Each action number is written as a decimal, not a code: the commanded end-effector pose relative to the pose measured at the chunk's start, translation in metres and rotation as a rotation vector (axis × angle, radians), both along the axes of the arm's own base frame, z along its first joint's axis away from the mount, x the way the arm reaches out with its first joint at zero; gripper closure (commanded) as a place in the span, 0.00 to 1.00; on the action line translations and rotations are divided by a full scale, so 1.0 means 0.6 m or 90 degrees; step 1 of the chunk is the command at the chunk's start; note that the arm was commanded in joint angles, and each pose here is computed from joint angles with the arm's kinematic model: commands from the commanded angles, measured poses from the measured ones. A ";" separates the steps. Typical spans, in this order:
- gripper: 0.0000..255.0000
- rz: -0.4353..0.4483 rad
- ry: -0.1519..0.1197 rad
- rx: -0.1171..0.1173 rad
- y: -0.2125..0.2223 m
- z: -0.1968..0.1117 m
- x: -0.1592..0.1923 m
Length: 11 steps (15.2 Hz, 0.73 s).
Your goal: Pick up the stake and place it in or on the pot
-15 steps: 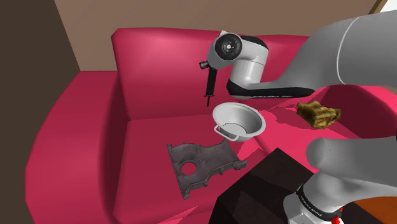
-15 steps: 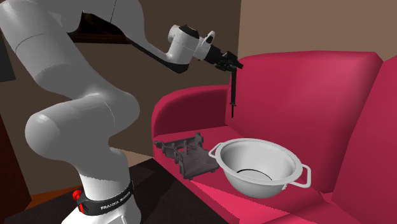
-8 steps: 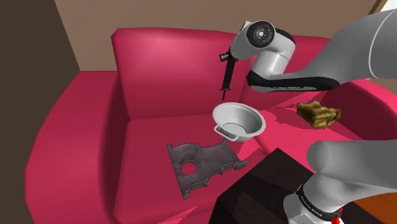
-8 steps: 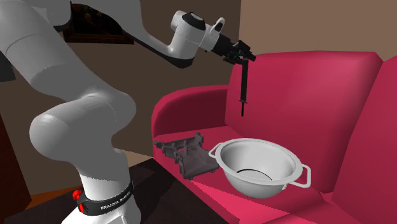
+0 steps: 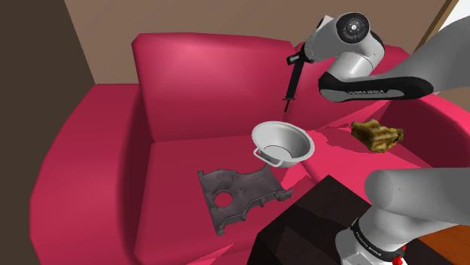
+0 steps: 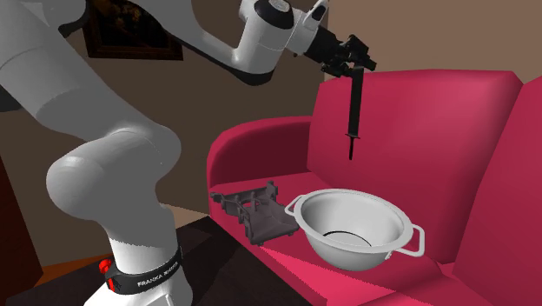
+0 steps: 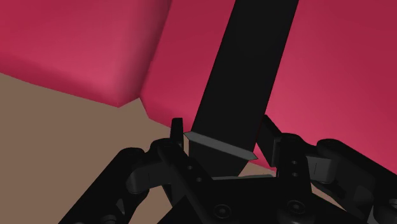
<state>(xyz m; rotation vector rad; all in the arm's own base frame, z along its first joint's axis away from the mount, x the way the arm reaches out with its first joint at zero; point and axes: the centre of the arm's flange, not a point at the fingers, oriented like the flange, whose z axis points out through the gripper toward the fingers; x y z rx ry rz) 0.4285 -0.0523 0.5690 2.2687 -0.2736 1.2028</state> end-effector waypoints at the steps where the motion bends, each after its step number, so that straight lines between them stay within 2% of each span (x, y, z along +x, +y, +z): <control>1: 1.00 0.001 0.001 -0.001 -0.038 0.017 -0.018; 2: 1.00 0.001 0.001 -0.001 -0.047 0.021 -0.022; 11: 1.00 0.001 0.001 -0.001 -0.047 -0.059 -0.022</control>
